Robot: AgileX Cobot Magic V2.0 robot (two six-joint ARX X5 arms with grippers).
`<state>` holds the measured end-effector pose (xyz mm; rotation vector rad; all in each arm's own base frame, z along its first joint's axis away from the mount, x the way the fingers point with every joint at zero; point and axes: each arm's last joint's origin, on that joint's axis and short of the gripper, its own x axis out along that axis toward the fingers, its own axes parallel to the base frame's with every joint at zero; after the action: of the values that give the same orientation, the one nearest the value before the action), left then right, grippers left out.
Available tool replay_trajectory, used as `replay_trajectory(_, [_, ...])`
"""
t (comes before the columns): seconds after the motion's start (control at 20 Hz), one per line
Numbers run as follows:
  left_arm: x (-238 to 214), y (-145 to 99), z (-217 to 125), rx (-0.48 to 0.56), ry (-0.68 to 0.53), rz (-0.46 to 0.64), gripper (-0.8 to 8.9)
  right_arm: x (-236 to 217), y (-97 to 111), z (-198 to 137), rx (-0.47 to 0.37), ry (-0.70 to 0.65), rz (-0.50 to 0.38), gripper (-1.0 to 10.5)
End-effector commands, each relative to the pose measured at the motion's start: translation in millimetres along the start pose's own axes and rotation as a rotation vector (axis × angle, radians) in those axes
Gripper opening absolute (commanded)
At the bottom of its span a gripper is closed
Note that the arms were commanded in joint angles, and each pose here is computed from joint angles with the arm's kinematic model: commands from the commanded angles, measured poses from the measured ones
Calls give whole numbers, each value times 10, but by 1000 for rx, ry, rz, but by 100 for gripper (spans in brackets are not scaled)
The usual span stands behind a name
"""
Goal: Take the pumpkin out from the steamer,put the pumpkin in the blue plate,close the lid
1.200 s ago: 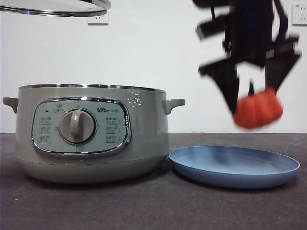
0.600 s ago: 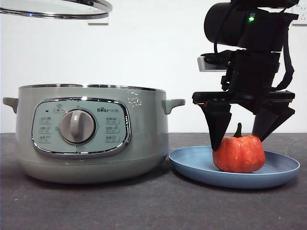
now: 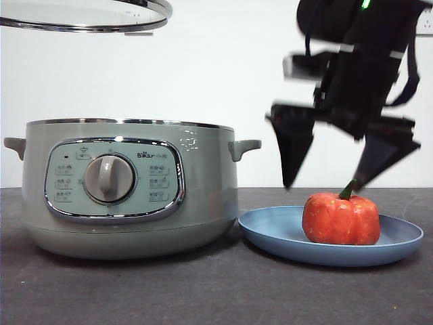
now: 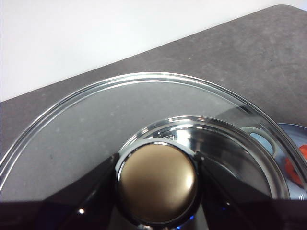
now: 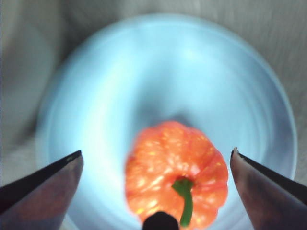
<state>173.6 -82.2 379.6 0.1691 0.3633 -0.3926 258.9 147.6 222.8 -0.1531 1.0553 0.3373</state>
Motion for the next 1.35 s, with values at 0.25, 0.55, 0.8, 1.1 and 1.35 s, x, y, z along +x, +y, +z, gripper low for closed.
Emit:
replay_trajectory(0.25, [236, -19, 70, 0, -33, -24, -6, -858, -47, -41, 12, -284, 50, 505])
replay_trajectory(0.55, [871, -97, -70, 3, 83, -114, -6, -1455, -110, -209, 24, -488, 81, 504])
replay_trajectory(0.8, [1285, -157, -232, -2, 156, -188, -6, -1614, -132, -283, 28, -542, 87, 504])
replay_trajectory(1.1, [1388, -200, -352, -3, 244, -223, -5, -1599, -135, -301, 27, -517, 81, 504])
replay_trajectory(1.35, [1386, -199, -358, -2, 250, -223, 371, -1599, -135, -302, 27, -516, 82, 504])
